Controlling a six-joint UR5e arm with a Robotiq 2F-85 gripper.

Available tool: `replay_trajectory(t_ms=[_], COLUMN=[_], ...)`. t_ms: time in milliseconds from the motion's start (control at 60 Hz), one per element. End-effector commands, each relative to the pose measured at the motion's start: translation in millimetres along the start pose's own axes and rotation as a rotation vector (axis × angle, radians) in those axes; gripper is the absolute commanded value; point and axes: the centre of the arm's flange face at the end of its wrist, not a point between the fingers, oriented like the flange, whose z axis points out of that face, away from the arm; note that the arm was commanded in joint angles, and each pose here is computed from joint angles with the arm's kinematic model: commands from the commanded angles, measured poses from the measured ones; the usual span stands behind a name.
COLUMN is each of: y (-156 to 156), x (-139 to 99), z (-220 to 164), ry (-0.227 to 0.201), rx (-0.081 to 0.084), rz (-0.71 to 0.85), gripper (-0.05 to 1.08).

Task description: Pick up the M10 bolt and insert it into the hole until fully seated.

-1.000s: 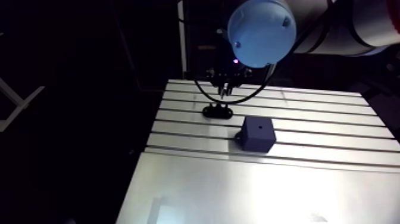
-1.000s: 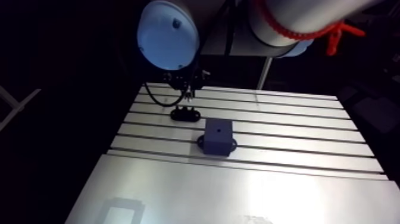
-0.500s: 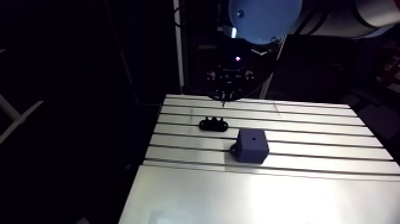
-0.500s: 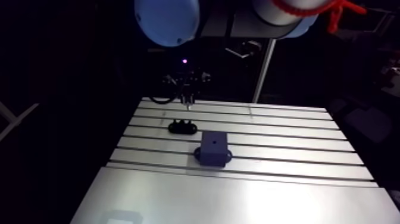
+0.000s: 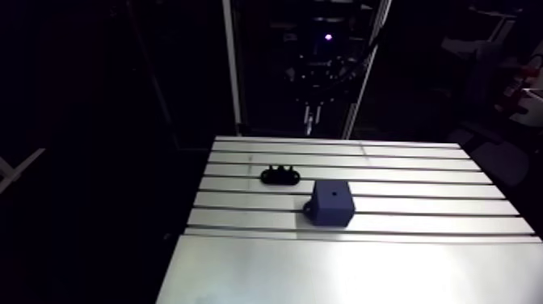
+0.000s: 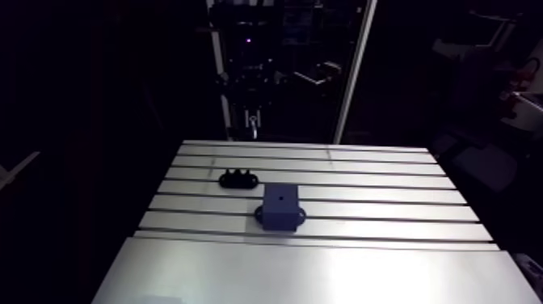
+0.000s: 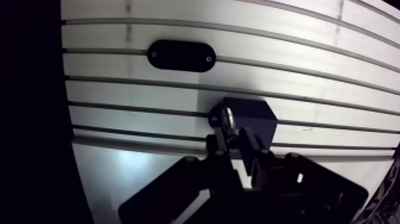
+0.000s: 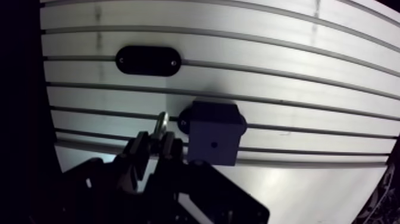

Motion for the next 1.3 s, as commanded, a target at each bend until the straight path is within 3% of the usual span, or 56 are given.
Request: replay_trajectory(t_ms=[17,100,217,400,583,717,967,1300], y=[9,9,11,16,30,31,33,62], x=[-4,-8,-14,-26,-44,-52,-55,-57], z=[-17,-18,-19,-22,-26,-13,3,20], ry=[-0.04,-0.058,-0.057,-0.047,-0.038,-0.058,-0.06,-0.093], rx=[0.006,0.005,-0.005,-0.005,0.002,0.005,0.008,0.025], rz=[0.016,0.015,0.005,0.009,0.04,0.043,0.047,0.063], gripper=[1.08,1.08,1.08,1.08,1.08,1.08,1.08,1.08])
